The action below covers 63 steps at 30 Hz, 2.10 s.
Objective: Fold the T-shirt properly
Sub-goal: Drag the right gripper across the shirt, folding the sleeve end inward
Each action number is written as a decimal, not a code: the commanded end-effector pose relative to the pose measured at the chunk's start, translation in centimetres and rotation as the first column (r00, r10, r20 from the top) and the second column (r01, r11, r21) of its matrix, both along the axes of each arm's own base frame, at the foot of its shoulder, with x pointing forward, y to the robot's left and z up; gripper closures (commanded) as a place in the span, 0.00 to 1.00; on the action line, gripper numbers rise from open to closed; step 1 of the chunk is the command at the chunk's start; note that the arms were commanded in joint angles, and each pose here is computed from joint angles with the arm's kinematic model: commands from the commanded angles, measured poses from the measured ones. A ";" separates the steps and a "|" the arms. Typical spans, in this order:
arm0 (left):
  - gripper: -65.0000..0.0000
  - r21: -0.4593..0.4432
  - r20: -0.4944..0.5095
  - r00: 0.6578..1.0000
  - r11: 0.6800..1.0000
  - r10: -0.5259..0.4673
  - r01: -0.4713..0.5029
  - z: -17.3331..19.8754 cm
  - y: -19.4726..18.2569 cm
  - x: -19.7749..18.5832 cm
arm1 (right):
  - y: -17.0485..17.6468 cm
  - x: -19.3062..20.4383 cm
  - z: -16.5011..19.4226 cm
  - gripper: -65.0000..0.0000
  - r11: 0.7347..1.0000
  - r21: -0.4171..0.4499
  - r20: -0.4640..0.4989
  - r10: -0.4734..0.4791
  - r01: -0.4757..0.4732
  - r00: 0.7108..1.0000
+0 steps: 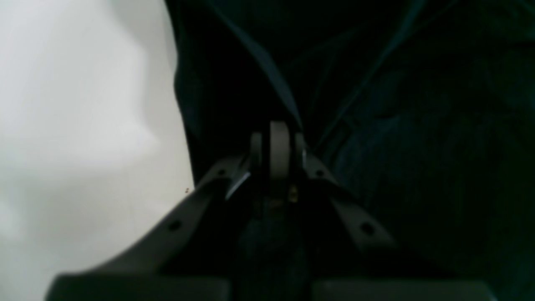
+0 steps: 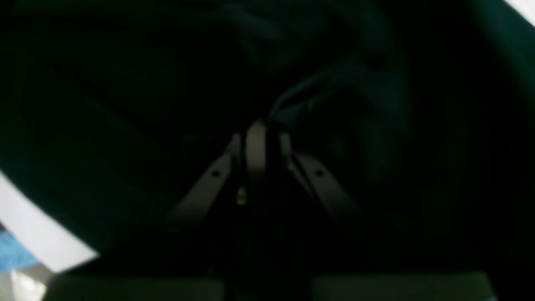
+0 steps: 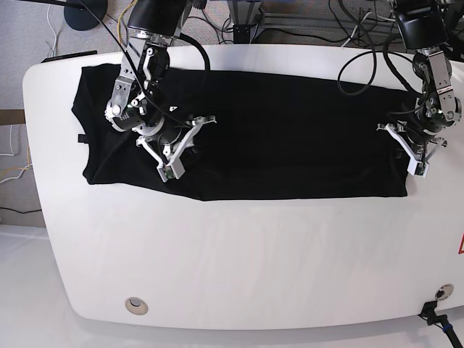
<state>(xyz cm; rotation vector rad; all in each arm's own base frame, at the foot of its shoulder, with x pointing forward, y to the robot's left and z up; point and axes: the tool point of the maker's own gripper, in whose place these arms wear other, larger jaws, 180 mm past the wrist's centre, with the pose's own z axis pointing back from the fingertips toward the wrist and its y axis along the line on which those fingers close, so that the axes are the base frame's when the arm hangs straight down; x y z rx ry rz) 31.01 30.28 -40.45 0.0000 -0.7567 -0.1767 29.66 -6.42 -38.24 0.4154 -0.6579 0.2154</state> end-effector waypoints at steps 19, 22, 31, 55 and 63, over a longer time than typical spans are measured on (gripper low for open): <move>1.00 0.015 0.056 0.998 1.000 -0.002 0.001 1.8 0.7 1.2 | 12.3 -9.2 2.1 1.00 0.868 -0.036 0.048 0.497 -0.496 0.867; 1.00 0.015 0.056 0.998 1.000 -0.002 0.001 1.8 0.7 1.2 | 11.4 -10.1 1.2 0.92 0.857 -0.057 0.015 0.514 -0.513 0.857; 1.00 0.016 0.055 0.998 1.000 -0.002 0.001 1.7 0.7 1.1 | 10.3 -10.2 1.9 0.66 0.812 -0.126 0.057 0.579 -0.570 0.813; 1.00 0.103 0.364 0.911 0.981 -0.192 0.166 9.6 -4.2 -0.2 | -6.4 -0.9 4.4 1.00 0.909 -0.412 0.282 0.194 -0.064 0.939; 1.00 0.124 0.340 0.917 0.977 -0.207 0.174 5.7 -6.5 -2.2 | -5.5 -3.8 -0.1 1.00 0.936 -0.335 0.198 0.180 -0.106 0.963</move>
